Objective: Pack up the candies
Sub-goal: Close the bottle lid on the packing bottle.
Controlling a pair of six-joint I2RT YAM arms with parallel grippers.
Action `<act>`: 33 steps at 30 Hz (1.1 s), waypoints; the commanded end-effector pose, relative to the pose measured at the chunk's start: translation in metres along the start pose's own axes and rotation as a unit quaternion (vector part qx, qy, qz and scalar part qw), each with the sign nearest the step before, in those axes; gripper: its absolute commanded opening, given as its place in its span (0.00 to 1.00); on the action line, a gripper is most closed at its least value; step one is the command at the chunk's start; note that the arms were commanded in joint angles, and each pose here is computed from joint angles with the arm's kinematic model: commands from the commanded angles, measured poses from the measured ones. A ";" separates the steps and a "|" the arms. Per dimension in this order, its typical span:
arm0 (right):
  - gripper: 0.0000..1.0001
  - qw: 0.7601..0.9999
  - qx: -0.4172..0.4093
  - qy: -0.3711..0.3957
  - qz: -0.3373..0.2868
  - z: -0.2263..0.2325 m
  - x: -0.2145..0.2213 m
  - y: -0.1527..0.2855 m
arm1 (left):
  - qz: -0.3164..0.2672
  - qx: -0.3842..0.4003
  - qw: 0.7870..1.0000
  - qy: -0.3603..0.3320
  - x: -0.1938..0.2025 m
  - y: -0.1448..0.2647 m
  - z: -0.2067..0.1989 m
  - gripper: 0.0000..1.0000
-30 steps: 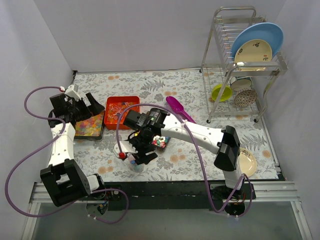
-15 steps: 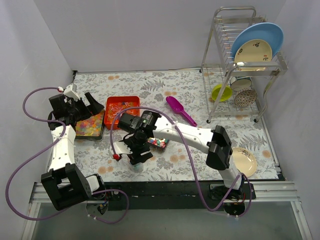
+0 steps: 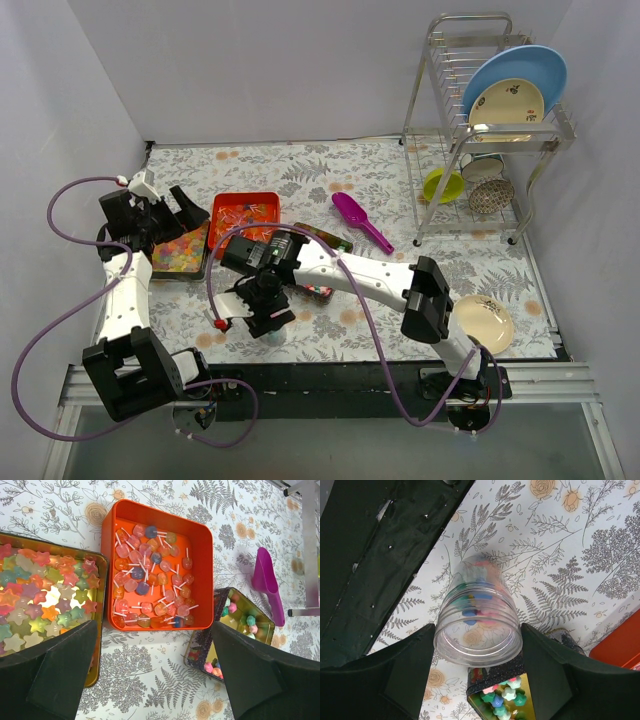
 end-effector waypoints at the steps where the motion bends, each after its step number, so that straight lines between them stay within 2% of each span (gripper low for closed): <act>1: 0.75 1.000 0.002 0.000 0.003 0.002 -0.008 0.006 | -0.017 0.016 1.000 -0.011 -0.004 0.008 -0.008 0.98; 11: 0.78 1.000 0.004 0.009 0.011 0.003 -0.016 0.000 | -0.016 0.025 0.999 -0.014 -0.003 0.009 -0.013 0.98; 17: 0.93 1.000 0.004 -0.010 0.001 0.008 -0.020 0.002 | -0.013 0.032 0.999 -0.018 -0.002 0.009 -0.017 0.98; 20: 0.98 1.000 0.017 -0.018 -0.008 0.011 -0.023 0.011 | -0.016 0.043 0.998 -0.030 -0.004 0.010 -0.020 0.98; 24: 0.98 0.999 0.035 -0.027 -0.001 0.017 -0.017 0.033 | -0.024 0.062 0.996 -0.067 -0.005 0.007 -0.021 0.98; 28: 0.98 0.997 0.047 -0.068 -0.005 0.018 0.001 0.054 | -0.036 0.081 0.991 -0.096 -0.012 0.001 -0.021 0.98; 33: 0.98 0.991 0.063 -0.111 -0.044 0.009 0.017 0.082 | -0.039 0.105 0.990 -0.083 -0.015 -0.001 -0.028 0.98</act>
Point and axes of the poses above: each gripper's point midway between its finger pads, its own y axis back along the fingers, its own z axis along the line the jaws close on, x = y × z, the point moved 5 cm from there along y, back along the fingers, and after that the axes turned 3 degrees about y, right-handed, at the moved point
